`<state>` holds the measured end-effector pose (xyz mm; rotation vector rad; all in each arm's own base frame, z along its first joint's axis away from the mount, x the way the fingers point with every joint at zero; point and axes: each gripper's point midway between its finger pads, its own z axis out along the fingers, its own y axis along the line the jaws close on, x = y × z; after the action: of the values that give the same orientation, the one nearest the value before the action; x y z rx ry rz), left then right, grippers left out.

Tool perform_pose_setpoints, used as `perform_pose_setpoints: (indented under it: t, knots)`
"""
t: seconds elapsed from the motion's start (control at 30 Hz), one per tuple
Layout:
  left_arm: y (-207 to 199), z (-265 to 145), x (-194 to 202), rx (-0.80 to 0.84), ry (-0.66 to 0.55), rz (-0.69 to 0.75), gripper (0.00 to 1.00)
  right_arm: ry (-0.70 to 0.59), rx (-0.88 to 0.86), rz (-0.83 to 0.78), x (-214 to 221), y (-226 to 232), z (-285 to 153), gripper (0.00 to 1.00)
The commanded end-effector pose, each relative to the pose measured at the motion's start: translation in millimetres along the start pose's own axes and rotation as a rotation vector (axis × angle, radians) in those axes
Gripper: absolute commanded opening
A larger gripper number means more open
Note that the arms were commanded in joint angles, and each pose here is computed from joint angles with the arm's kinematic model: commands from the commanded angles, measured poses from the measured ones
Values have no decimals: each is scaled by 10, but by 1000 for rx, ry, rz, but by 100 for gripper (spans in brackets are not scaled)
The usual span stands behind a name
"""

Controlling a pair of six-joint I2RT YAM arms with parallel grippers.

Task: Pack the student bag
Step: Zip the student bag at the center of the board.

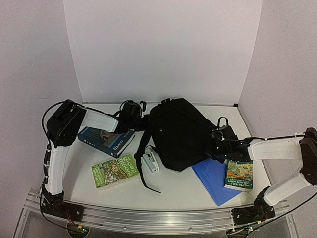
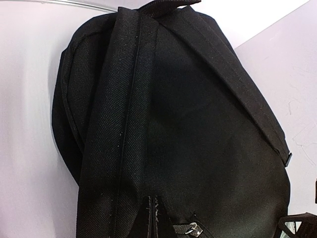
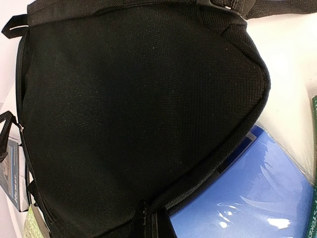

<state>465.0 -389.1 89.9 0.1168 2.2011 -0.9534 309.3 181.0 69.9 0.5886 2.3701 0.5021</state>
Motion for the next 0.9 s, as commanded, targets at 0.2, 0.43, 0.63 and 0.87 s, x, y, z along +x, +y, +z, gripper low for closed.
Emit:
perform_pose_setpoints:
  t: [0.2, 0.43, 0.63, 0.87]
  knots:
    - [-165, -357, -612, 13, -97, 62, 26, -35, 0, -78, -136, 58, -138, 10]
    - [-173, -713, -837, -36, -61, 43, 68, -66, 29, -121, -264, 102, -80, 5]
    - [-20, -886, -913, 21, -21, -76, 79, -78, 81, -157, -499, 49, 106, 0]
    - [135, -779, -919, 60, 17, -135, 82, -51, 110, -194, -859, -108, 454, 0]
